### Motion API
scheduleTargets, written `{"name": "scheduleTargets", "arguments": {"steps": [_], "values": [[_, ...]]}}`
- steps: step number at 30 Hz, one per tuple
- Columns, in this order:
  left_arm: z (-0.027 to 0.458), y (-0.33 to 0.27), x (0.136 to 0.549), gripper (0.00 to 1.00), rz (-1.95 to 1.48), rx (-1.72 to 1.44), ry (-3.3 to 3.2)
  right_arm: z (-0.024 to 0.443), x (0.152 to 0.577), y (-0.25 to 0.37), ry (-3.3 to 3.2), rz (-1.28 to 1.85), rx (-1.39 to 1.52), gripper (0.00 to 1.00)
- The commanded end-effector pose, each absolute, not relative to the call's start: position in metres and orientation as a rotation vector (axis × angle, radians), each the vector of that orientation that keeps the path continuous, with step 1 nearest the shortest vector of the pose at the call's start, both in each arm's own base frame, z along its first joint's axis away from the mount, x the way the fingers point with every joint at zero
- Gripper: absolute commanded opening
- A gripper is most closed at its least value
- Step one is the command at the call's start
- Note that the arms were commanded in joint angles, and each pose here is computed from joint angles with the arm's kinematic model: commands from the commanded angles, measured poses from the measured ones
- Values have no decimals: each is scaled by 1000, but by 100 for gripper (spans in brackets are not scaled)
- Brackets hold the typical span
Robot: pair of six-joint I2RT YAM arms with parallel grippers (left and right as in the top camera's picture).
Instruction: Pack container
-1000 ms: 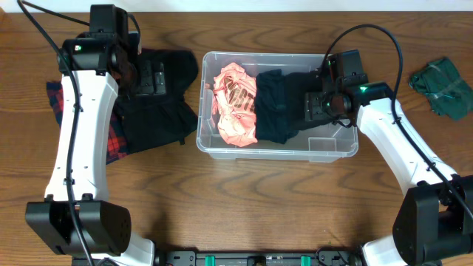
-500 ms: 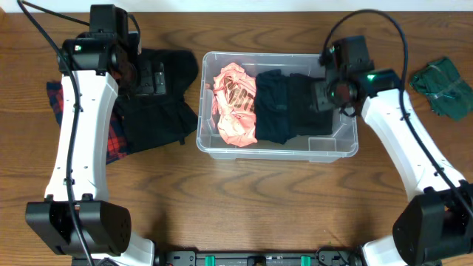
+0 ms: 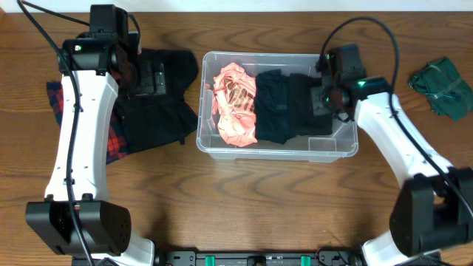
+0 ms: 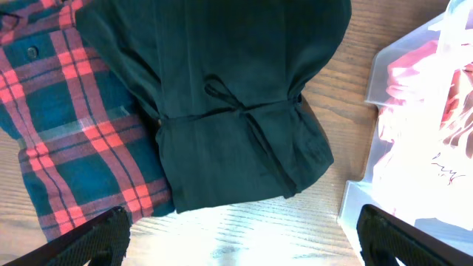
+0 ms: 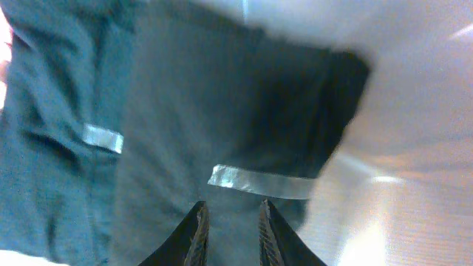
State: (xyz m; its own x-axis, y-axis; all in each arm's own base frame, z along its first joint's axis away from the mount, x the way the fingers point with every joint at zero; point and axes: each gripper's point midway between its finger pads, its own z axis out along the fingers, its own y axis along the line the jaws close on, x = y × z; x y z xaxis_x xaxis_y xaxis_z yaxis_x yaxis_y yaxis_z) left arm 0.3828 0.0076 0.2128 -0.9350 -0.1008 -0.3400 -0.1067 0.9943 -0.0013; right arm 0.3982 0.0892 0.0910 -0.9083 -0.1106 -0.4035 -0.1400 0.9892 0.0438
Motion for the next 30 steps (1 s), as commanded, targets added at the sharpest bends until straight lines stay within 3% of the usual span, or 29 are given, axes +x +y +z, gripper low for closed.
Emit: {"name": "scheduleTargets", "arguments": {"steps": [1,9,20,25,30], "values": [[217,10,385,98,37,-168,2777,53,385,98,2805,162,-189,21],[217,10,385,98,36,-168,2777,46,392,102,2803,173,-191,24],[217,10,385,98,37,-168,2777,189,439,129,2479,386,-227,31],[217,10,385,98,37,-168,2777,231,447,81,2413,237,-97,27],[217,10,385,98,37,-168,2777,237,452,1,2397,85,115,24]]}}
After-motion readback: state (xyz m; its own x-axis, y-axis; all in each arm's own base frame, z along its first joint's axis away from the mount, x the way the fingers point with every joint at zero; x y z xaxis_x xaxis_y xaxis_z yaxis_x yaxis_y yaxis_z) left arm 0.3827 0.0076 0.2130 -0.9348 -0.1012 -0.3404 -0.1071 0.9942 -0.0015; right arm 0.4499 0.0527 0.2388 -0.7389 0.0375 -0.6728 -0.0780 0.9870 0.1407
